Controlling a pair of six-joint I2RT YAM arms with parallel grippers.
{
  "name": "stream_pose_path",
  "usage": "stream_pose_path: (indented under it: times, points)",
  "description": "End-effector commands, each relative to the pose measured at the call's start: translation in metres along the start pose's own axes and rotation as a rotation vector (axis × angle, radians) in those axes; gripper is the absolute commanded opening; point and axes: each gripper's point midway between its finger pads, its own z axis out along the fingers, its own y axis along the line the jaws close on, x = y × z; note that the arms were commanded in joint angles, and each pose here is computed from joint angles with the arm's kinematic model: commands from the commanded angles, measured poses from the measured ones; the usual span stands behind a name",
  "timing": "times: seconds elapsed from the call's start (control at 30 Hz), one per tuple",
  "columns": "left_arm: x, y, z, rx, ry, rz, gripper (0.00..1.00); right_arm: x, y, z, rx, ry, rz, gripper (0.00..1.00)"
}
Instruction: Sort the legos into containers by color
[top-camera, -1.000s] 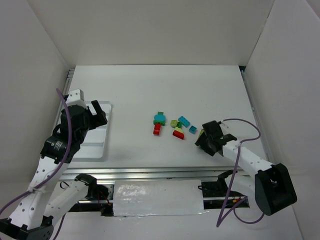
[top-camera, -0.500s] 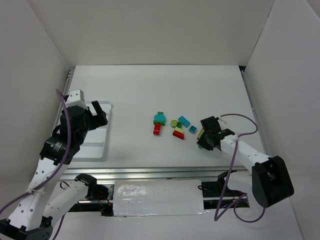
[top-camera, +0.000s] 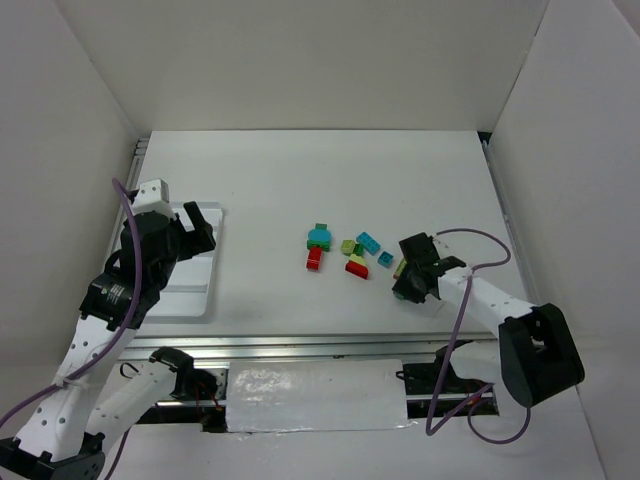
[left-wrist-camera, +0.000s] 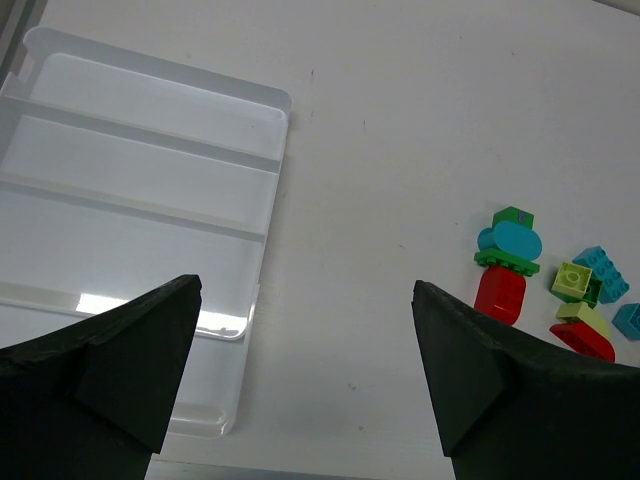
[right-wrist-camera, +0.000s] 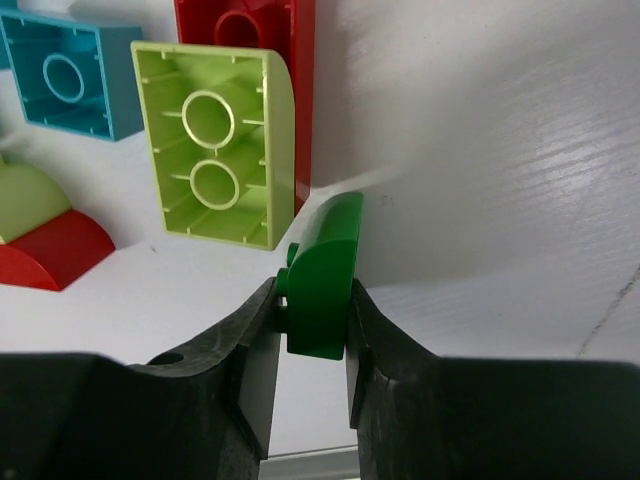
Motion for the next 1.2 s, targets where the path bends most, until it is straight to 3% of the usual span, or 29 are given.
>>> stream_pose_path:
  times: [0.0,0.03,0.27,0.4,0.43,0.5,0.53,0.63,0.73,1.17]
  points:
    - [-0.012,-0.003,-0.003,0.016,-0.045,0.012,1.00,0.000,0.004,-0.006,-0.030,-0.012,-0.017,0.11]
    - [-0.012,-0.004,-0.003,0.019,-0.044,0.012,1.00,0.001,0.006,-0.007,-0.047,-0.014,-0.028,0.00]
    - [-0.012,-0.023,-0.006,0.104,0.007,-0.003,0.99,0.020,0.074,-0.066,-0.405,-0.051,-0.213,0.00]
    - [-0.001,-0.063,-0.014,0.294,0.105,-0.098,1.00,0.045,0.127,-0.124,-0.762,-0.063,-0.419,0.00]
    - [0.001,-0.083,-0.021,0.410,0.133,-0.122,1.00,0.057,0.145,-0.149,-0.901,-0.061,-0.505,0.00]
    - [0.024,-0.111,-0.030,0.569,0.247,-0.202,0.99,0.062,0.164,-0.179,-1.031,-0.111,-0.598,0.00]
    - [0.021,-0.125,-0.032,0.648,0.245,-0.234,1.00,0.077,0.170,-0.189,-1.079,-0.099,-0.658,0.00]
    - [0.059,-0.146,-0.037,0.784,0.431,-0.355,0.99,0.095,0.188,-0.205,-1.126,-0.117,-0.788,0.00]
    - [0.067,-0.159,-0.037,0.853,0.499,-0.415,0.98,0.106,0.204,-0.205,-1.112,-0.113,-0.871,0.00]
    - [0.108,-0.163,-0.031,0.804,0.634,-0.435,0.92,0.108,0.262,-0.222,-1.184,-0.166,-0.953,0.00]
